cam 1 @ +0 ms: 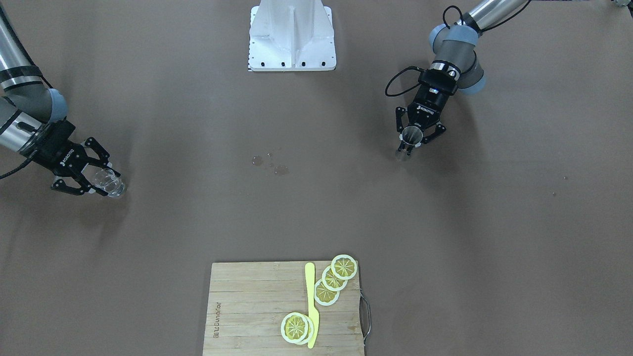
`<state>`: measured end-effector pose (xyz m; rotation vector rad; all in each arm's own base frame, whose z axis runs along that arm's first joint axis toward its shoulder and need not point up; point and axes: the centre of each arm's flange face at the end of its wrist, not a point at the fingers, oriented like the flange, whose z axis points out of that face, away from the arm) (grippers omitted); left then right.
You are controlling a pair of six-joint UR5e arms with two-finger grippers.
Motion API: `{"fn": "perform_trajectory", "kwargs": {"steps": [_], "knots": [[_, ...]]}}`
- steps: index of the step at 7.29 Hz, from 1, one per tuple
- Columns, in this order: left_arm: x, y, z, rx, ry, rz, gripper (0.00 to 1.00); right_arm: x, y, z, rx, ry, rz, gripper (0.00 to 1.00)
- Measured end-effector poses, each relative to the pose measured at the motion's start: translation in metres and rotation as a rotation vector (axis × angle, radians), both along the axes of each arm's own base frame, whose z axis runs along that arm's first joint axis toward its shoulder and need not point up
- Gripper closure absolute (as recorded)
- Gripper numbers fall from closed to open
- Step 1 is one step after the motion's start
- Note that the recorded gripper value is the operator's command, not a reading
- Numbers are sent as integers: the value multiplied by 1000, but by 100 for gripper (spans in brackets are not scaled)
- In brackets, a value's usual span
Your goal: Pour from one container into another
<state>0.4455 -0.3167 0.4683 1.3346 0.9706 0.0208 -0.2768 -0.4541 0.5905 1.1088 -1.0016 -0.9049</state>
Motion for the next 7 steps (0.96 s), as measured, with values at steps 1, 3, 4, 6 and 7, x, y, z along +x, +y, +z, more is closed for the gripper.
{"fn": "perform_trajectory", "kwargs": {"steps": [1, 3, 4, 6, 7], "knots": [[0, 1, 0, 2, 5, 2, 100, 0, 0, 0, 1, -1, 1, 62], [0, 3, 1, 4, 14, 5, 87, -1, 0, -1, 5, -1, 8, 32], [0, 3, 1, 4, 14, 7, 77, 0, 0, -2, 8, -2, 11, 24], [2, 5, 1, 4, 15, 10, 69, 0, 0, -4, 11, -5, 12, 1], [2, 6, 2, 4, 14, 11, 69, 0, 0, -5, 12, -6, 13, 0]]}}
